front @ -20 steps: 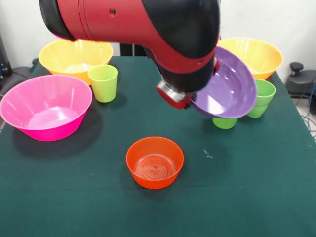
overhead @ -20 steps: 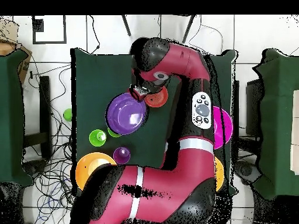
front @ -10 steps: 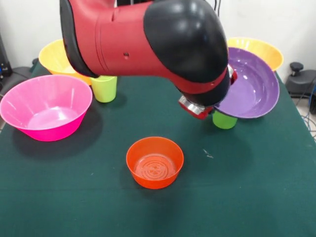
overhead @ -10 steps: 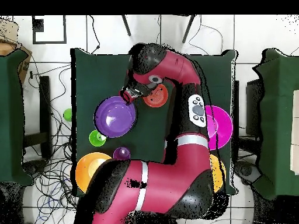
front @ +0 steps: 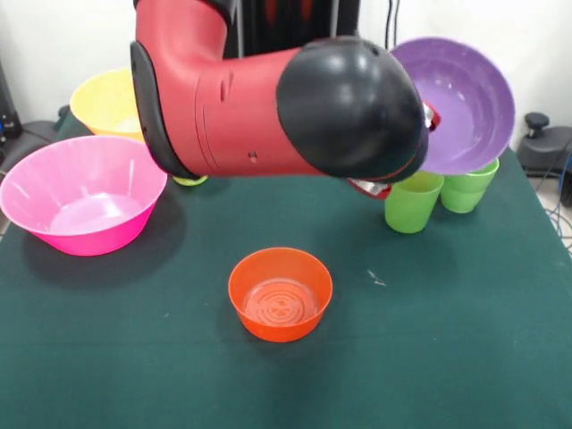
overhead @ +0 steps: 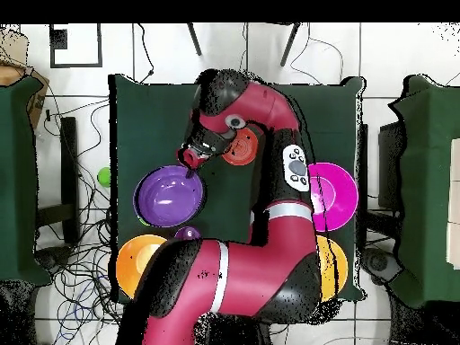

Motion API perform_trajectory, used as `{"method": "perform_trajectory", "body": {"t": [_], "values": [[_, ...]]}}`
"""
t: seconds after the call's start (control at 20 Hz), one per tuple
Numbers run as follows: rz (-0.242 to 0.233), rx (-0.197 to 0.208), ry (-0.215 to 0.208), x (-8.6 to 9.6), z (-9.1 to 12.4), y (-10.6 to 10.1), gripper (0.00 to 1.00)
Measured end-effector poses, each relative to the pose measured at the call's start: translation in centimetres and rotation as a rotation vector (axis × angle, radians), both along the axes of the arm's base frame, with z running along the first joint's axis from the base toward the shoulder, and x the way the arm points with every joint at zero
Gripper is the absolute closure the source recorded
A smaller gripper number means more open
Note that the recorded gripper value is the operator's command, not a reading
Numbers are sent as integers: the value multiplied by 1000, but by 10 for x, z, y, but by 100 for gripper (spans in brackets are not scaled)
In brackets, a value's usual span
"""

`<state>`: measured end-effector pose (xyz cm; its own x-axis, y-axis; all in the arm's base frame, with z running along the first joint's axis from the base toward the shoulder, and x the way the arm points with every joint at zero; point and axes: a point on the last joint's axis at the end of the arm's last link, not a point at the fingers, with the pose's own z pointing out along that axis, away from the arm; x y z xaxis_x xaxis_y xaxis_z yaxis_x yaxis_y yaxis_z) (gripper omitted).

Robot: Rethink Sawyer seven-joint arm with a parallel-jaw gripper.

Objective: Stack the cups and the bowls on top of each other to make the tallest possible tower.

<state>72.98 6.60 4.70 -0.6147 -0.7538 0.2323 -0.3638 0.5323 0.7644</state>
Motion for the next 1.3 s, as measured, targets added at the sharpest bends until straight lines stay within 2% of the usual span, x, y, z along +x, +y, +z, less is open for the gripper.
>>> {"method": "perform_trajectory", "body": {"t": [0.1,0.2,0.4,0.5,0.65,1.2,1.3], "values": [[19,12,42,0,1,0,100],[53,25,110,2,4,-3,100],[91,41,184,8,12,-8,100],[101,53,203,11,17,-8,100],[107,64,208,16,22,-8,100],[98,94,138,32,30,-3,100],[91,92,112,34,26,-2,100]]}}
